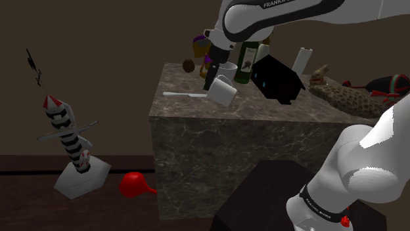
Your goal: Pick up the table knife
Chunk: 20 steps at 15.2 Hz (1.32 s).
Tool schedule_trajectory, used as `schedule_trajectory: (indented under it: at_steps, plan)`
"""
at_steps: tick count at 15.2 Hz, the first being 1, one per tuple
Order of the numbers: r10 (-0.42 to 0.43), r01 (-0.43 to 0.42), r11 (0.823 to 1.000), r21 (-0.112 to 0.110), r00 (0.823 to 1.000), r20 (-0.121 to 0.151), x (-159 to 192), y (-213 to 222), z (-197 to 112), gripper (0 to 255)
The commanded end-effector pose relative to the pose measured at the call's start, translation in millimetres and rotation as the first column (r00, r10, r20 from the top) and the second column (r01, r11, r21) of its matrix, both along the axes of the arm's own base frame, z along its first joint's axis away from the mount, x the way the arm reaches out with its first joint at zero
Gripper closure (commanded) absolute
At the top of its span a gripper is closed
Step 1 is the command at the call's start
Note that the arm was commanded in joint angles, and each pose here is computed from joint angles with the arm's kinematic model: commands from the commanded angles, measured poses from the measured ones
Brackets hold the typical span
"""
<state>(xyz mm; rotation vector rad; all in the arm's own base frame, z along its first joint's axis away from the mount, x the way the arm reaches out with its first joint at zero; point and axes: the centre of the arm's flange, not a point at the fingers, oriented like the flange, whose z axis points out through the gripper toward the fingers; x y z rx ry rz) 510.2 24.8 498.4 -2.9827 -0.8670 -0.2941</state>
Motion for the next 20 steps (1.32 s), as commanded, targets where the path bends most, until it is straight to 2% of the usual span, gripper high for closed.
schedule_trajectory:
  at_steps: [1,6,15,16,20]
  plan:
    - [0.079,-0.078,0.996,-0.034,0.997,0.006,25.0,7.6,-7.2,0]
    - [0.224,-0.223,0.974,-0.027,0.974,0.039,70.7,36.6,-21.8,0]
    - [0.224,-0.223,0.974,-0.027,0.974,0.039,70.7,36.6,-61.8,0]
    - [0.224,-0.223,0.974,-0.027,0.974,0.039,69.9,35.8,-62.2,255]
    - [0.224,-0.223,0.974,-0.028,0.974,0.039,68.8,37.2,-61.4,255]
